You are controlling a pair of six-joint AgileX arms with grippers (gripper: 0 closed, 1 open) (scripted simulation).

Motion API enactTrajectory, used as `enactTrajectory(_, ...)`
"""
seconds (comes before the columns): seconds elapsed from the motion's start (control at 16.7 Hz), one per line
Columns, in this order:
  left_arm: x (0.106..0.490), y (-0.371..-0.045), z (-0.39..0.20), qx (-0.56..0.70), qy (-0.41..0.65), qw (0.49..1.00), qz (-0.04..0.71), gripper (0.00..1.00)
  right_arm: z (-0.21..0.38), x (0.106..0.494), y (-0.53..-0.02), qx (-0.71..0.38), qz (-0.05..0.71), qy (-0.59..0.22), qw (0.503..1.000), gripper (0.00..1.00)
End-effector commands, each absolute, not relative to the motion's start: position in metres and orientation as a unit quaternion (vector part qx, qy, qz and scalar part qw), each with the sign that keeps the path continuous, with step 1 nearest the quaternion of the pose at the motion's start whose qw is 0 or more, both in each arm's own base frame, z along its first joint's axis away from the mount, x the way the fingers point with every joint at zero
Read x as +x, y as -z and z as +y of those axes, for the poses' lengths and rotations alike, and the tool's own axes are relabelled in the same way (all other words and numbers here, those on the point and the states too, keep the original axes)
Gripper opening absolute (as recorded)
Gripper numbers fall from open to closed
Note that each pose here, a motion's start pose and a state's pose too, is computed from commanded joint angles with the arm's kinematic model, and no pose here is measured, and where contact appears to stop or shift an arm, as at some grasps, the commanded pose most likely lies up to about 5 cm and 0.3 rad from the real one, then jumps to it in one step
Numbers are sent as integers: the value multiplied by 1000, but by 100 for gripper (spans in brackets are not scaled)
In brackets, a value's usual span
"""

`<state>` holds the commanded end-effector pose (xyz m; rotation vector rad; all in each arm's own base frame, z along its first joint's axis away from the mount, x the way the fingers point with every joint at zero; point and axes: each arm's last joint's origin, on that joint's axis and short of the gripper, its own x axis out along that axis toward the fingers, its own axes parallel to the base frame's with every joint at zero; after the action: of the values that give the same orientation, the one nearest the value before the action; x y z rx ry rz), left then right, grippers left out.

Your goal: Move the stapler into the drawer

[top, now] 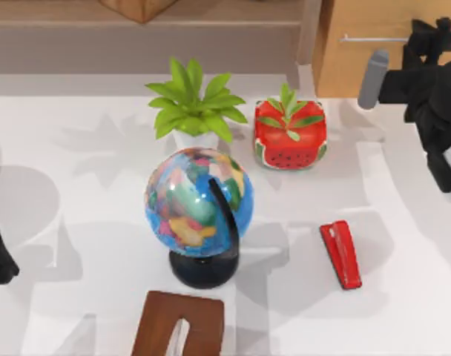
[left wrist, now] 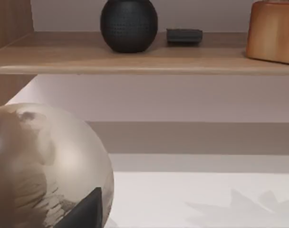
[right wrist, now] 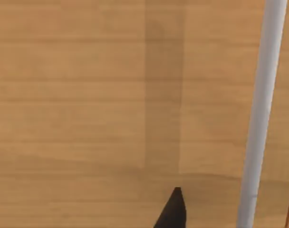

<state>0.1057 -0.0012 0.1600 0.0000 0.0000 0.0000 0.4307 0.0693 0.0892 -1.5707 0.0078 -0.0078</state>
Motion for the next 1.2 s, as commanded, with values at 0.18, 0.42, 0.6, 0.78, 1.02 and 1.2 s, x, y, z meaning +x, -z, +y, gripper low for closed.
enactTrajectory(0.18, 106, -160, -1, 0, 0, 1000, 0, 100, 69, 431, -89, -707, 4, 4, 707, 10)
enactTrajectory(0.42, 106, -160, -1, 0, 0, 1000, 0, 100, 69, 431, -89, -707, 4, 4, 707, 0)
enactTrajectory(0.6, 106, -160, -1, 0, 0, 1000, 0, 100, 69, 431, -89, -707, 4, 4, 707, 0)
enactTrajectory(0.78, 106, -160, -1, 0, 0, 1000, 0, 100, 70, 430, -88, -706, 5, 1, 708, 0)
enactTrajectory(1.02, 106, -160, -1, 0, 0, 1000, 0, 100, 70, 418, -90, -705, 3, 5, 709, 0)
enactTrajectory(1.2, 106, -160, -1, 0, 0, 1000, 0, 100, 71, 397, -91, -705, 2, 6, 709, 0)
